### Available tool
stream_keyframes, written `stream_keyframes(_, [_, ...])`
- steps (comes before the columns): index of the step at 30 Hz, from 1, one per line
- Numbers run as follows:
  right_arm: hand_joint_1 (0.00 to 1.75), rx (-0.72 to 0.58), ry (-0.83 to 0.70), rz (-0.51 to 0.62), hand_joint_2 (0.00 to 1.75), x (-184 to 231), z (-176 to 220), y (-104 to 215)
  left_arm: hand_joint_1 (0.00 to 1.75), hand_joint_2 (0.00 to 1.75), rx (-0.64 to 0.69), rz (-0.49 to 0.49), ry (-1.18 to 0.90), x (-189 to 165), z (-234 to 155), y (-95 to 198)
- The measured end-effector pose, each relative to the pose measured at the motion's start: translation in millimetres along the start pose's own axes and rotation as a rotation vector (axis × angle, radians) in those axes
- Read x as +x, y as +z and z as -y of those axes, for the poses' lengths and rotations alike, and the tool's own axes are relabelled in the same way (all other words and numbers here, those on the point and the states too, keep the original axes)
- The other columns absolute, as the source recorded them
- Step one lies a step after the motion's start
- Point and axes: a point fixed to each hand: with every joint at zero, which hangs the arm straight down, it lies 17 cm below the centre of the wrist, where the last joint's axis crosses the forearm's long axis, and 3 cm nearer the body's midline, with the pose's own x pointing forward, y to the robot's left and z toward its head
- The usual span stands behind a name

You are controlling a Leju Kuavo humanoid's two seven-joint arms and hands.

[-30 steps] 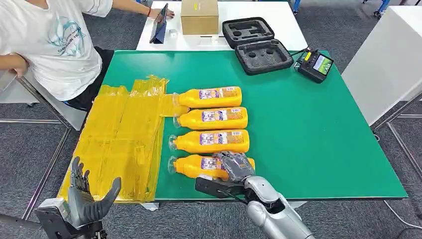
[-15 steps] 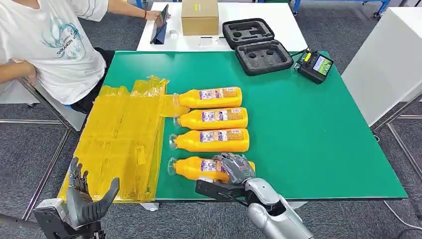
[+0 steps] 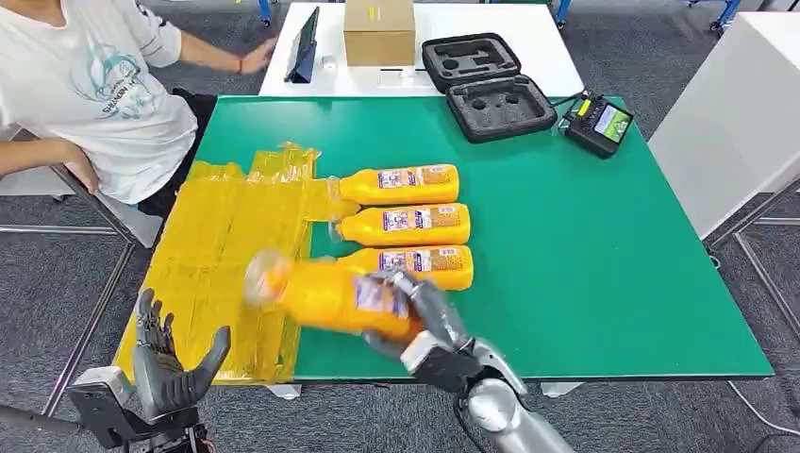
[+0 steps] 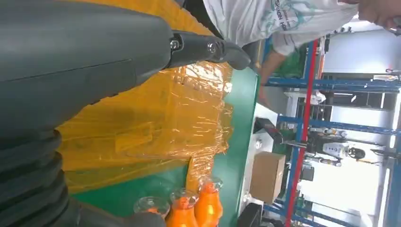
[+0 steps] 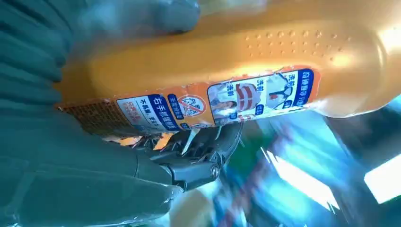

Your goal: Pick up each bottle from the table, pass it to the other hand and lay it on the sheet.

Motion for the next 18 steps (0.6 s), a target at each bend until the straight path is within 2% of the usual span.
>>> stream_keyframes(5, [1.75, -0.184, -0.024, 0.062, 1.75, 19, 34, -3, 0.0, 1.75, 0.016, -0.004, 0.014, -3, -1, -1])
stream_keyframes(10, [1.75, -0.276, -0.036, 0.046, 1.75, 17, 49, 0, 0.0, 1.75, 0.027, -0.018, 0.045, -5, -1, -2])
stream_keyframes(14, [1.75, -0.307, -0.049, 0.007, 1.75, 6, 52, 10, 0.0, 1.75, -0.026, -0.061, 0.135, -9, 14, 3])
stream_keyframes(18, [1.75, -0.277, -0.09, -0.071, 1.75, -18, 35, 20, 0.0, 1.75, -0.164, -0.109, 0.258, -8, 53, 14])
